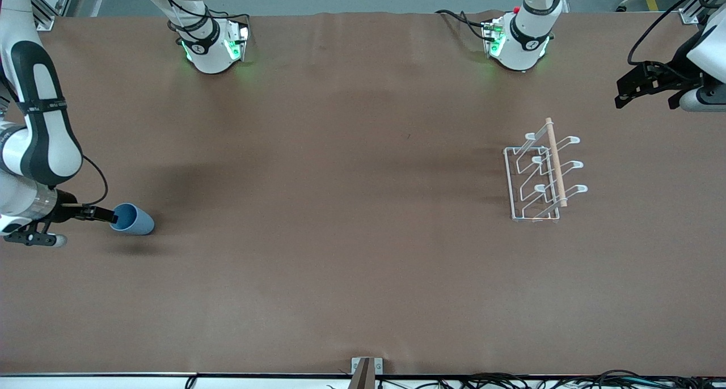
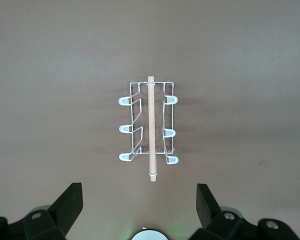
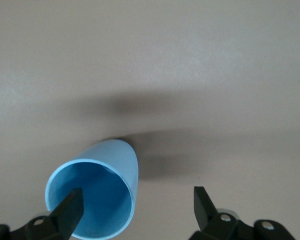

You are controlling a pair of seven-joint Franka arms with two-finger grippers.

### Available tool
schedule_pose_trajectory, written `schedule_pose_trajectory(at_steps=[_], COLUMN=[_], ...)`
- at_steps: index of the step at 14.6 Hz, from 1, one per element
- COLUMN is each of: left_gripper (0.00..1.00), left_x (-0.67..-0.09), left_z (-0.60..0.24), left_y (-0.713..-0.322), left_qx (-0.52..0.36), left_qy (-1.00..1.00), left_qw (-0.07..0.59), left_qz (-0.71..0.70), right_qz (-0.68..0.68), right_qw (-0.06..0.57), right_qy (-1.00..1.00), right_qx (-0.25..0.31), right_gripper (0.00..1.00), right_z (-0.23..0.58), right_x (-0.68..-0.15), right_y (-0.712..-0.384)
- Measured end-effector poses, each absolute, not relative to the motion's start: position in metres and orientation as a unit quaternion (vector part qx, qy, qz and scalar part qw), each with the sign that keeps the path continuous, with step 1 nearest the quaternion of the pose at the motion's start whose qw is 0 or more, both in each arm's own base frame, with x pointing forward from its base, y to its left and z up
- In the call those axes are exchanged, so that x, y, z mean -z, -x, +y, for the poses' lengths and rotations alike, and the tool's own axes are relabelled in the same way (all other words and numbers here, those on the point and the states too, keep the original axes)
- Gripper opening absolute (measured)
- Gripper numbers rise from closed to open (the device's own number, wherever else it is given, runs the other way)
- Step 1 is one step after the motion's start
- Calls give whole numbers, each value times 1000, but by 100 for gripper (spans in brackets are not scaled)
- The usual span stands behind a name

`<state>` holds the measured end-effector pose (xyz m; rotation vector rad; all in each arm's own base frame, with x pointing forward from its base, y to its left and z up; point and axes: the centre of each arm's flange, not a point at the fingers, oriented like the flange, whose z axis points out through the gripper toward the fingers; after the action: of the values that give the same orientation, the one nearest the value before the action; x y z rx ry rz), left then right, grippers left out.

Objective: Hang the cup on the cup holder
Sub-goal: 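Reach the right gripper down to the blue cup's rim and grasp it, then lift the blue cup with the right gripper while the left gripper approaches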

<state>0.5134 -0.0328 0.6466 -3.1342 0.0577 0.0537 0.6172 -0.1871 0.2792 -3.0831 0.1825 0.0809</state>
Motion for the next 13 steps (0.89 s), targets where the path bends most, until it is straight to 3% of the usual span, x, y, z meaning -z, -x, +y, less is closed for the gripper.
schedule_pose_trajectory(at_steps=[3,4,6,13], left_gripper=[100,100,100,100], left_x=[-647,-647,-648,-648], left_z=[-35,-36,-36,-38], left_y=[-513,-513,-513,-514], left_qx=[-17,-16,-16,-15], left_qy=[1000,1000,1000,1000], left_qw=[3,3,1,-9], left_qz=[20,21,21,22], right_qz=[59,60,60,65], right_qw=[28,29,30,41], right_qy=[997,997,997,997], right_qx=[-34,-36,-37,-30], right_gripper=[93,85,81,7], right_z=[-186,-186,-185,-179], right_x=[-269,-266,-258,-235], right_y=[-614,-613,-612,-617])
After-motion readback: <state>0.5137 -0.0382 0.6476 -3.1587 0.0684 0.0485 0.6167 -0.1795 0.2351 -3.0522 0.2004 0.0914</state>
